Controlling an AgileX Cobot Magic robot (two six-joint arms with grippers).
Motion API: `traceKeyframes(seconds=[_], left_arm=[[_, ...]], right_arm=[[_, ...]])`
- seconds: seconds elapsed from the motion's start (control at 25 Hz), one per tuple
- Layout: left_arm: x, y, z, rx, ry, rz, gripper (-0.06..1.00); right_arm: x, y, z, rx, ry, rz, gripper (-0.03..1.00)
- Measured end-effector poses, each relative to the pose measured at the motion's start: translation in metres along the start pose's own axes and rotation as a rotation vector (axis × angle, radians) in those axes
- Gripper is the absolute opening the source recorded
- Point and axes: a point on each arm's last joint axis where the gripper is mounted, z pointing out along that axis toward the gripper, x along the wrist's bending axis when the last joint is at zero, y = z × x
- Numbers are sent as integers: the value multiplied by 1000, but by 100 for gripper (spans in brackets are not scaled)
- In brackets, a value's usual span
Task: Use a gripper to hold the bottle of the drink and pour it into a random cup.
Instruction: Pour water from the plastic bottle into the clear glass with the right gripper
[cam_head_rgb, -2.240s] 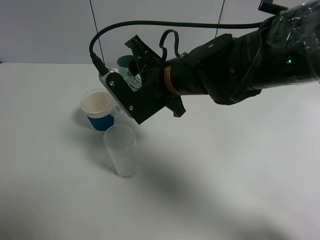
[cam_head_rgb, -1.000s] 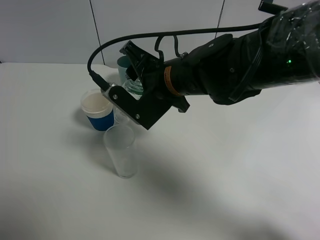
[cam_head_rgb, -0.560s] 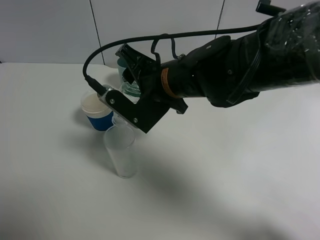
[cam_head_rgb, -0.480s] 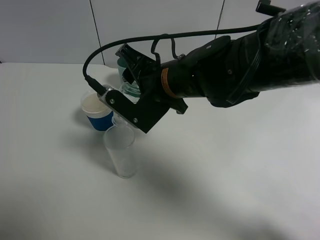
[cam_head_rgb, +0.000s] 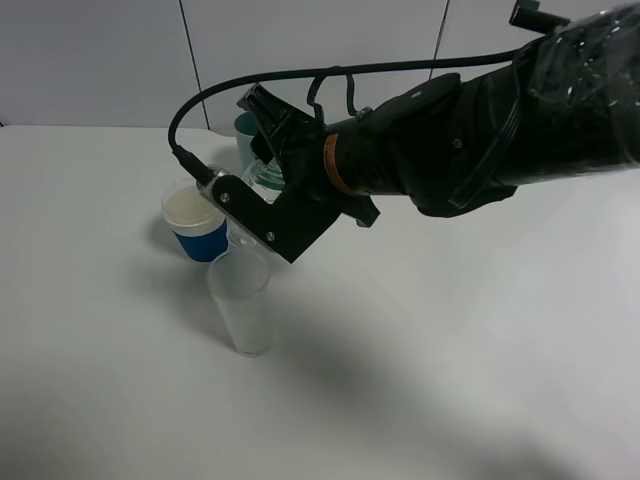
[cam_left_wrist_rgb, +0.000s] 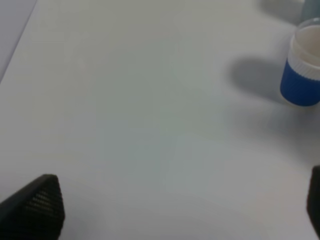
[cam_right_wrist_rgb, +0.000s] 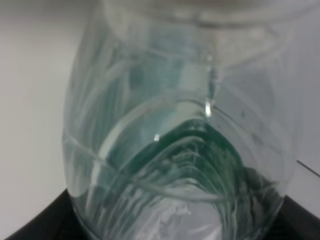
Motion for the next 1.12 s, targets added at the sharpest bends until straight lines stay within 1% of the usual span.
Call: traceKeyframes(seconds=[0.28, 0.4, 0.72, 1.12], left_arm=[[0, 0, 0, 0, -1, -1, 98], [0, 0, 0, 0, -1, -1, 98], [0, 0, 0, 0, -1, -1, 98], [0, 0, 0, 0, -1, -1, 98]], right_arm=[[-1, 6, -1, -4, -3, -21, 55], [-1, 6, -2, 15, 0, -23, 55], [-3, 11, -3, 20, -1, -29, 55], [-2, 8, -3, 63, 9, -26, 55]])
